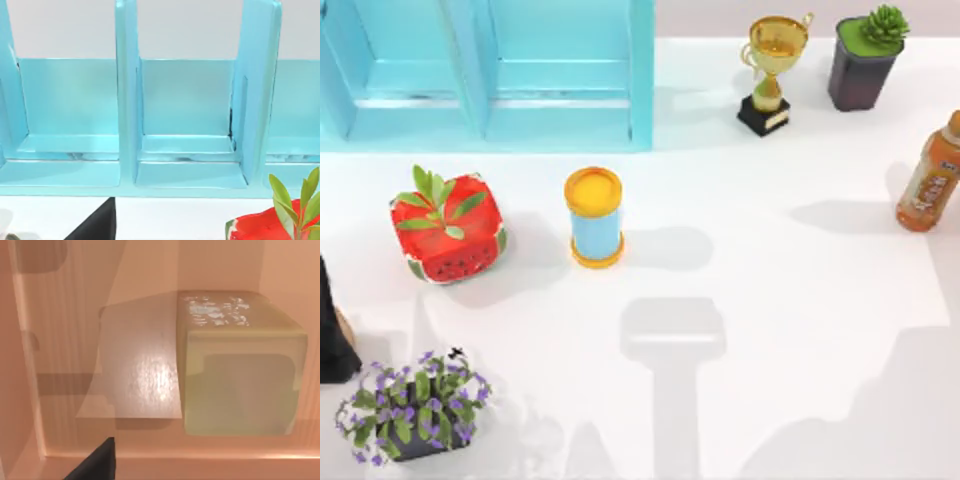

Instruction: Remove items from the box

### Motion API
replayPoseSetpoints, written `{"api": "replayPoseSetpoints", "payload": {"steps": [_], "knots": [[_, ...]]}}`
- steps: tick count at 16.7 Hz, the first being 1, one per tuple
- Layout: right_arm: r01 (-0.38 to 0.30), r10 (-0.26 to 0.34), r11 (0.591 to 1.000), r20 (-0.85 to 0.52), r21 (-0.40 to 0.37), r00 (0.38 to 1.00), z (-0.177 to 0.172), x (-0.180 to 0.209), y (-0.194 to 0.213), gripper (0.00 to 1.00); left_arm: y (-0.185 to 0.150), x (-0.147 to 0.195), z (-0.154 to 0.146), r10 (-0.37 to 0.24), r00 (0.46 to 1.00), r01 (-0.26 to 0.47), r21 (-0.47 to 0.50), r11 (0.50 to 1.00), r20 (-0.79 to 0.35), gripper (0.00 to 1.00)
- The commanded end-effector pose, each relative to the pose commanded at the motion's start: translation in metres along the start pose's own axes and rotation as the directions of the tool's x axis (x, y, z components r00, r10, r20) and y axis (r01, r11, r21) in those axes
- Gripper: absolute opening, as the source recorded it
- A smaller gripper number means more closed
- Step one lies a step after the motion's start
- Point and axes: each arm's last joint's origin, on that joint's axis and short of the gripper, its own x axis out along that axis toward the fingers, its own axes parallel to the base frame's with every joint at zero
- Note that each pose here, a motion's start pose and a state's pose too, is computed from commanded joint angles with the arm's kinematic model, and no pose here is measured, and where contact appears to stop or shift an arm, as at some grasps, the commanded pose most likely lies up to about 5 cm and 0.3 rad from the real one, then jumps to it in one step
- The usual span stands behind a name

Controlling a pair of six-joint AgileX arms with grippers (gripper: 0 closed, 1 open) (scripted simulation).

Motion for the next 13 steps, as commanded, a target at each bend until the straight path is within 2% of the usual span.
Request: {"api": "replayPoseSetpoints", "payload": {"steps": [5, 13], "knots": [[-0.002, 0.002, 1.000, -0.004, 0.000, 1.000, 0.001, 0.011, 0.000, 1.00, 0.000, 0.000, 0.000, 0.000, 1.000, 0.000, 0.000, 1.000, 0.000, 1.00], [0.003, -0.003, 1.000, 0.006, 0.000, 1.000, 0.002, 0.092, -0.001, 1.00, 0.000, 0.000, 0.000, 0.000, 1.000, 0.000, 0.000, 1.000, 0.000, 1.00]]}}
